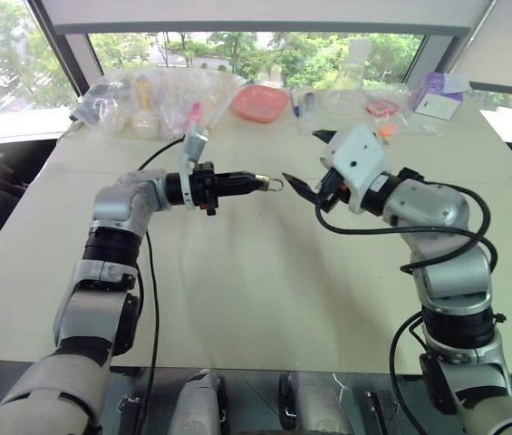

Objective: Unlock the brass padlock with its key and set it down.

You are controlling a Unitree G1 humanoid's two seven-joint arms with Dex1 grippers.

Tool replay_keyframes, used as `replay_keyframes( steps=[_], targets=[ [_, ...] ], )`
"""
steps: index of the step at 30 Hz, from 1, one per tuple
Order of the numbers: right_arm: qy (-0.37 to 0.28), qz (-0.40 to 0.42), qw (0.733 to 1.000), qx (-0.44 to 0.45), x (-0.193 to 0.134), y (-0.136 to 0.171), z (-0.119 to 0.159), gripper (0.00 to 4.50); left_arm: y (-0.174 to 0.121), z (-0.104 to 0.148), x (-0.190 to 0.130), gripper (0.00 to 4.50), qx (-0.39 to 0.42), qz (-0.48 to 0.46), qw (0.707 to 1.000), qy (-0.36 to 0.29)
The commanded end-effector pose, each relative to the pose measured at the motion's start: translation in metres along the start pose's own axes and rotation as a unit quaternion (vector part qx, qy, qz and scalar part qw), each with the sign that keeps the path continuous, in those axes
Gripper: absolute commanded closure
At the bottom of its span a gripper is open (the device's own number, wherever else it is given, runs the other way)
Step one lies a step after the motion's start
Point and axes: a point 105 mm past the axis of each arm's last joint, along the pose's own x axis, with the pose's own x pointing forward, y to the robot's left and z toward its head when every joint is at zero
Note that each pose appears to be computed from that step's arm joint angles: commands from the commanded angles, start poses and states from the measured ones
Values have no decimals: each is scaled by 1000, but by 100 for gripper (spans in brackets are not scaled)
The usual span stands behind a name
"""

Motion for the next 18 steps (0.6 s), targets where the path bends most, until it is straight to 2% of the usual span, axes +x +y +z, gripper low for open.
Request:
replay_keyframes(
  steps=[1, 13, 15, 18],
  targets=[
    [-15, -7, 1000, -7, -2, 1, 9, 39, -12, 16, 3, 450, 27, -28, 999, -12],
    [10, 21, 1000, 10, 7, 12, -9, 39, -26, 22, 2, 450, 31, -52, 998, -17],
    [30, 27, 999, 35, 8, 14, -18, 39, -29, 20, 1, 450, 34, -58, 998, -10],
    [40, 27, 991, 126, 10, 12, -22, 39, -30, 15, -1, 450, 47, -61, 997, 7]
  ],
)
